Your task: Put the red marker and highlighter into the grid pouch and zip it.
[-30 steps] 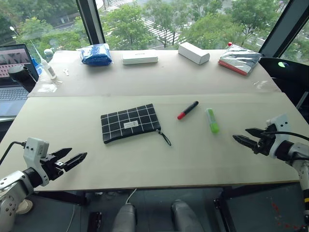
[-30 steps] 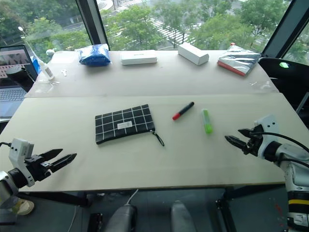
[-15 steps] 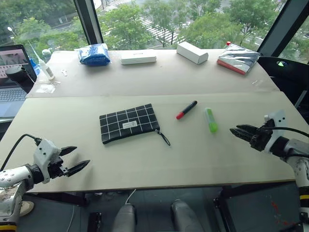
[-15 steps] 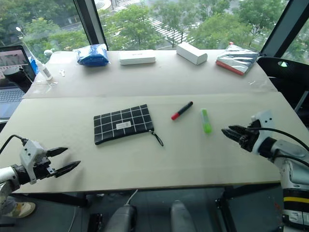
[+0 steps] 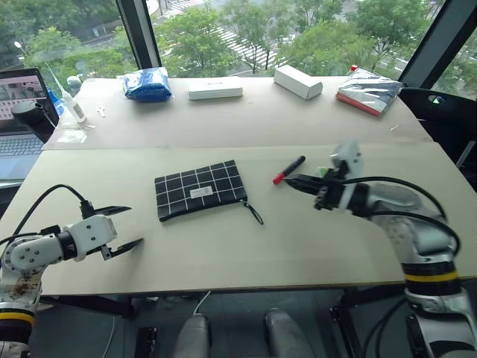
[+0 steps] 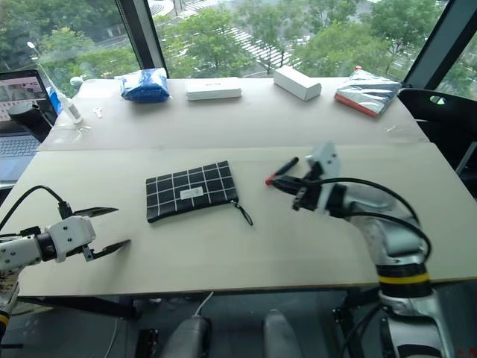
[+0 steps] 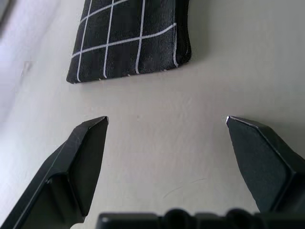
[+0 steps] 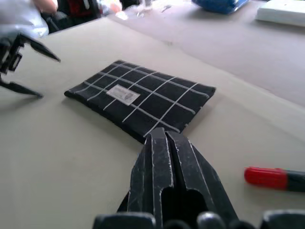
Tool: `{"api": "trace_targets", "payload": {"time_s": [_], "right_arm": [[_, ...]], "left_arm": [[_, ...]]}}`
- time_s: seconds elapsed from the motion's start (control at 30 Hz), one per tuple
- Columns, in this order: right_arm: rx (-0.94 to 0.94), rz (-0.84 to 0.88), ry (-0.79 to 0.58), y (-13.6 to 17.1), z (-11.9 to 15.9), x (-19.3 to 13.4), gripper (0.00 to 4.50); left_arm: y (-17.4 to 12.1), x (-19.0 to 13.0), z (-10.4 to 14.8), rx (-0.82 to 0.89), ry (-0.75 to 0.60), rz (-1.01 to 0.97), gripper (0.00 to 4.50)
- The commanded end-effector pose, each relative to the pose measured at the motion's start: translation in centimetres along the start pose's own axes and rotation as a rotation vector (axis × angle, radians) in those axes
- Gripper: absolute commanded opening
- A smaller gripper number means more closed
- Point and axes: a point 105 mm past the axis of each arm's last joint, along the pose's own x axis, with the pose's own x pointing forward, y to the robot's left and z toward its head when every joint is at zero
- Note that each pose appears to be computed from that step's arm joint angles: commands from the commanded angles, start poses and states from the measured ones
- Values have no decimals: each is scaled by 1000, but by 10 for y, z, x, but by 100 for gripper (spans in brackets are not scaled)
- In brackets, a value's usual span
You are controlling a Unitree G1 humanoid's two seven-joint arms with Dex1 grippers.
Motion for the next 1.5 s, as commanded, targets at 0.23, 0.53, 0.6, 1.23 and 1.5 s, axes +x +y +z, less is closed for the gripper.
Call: {"api": "trace_targets", "payload": {"time_s": [0.23, 0.53, 0.6, 1.23, 1.5], "right_arm": [[-104, -85, 112, -5, -1, 64, 4], [-183, -82, 232, -7, -21, 89, 4], [-276, -97, 305, -12, -34, 89, 4], [-513, -72, 360, -17, -37, 90, 4], [-498, -75, 358, -18, -37, 89, 4]], "left_arm": [[-9, 24, -13, 70, 32, -16, 426], [-9, 27, -23, 25, 31, 17, 426], [-9, 27, -25, 23, 35, 18, 426], [-28, 42, -5, 170, -100, -39, 426], [-44, 59, 22, 267, -233, -122, 426]]}}
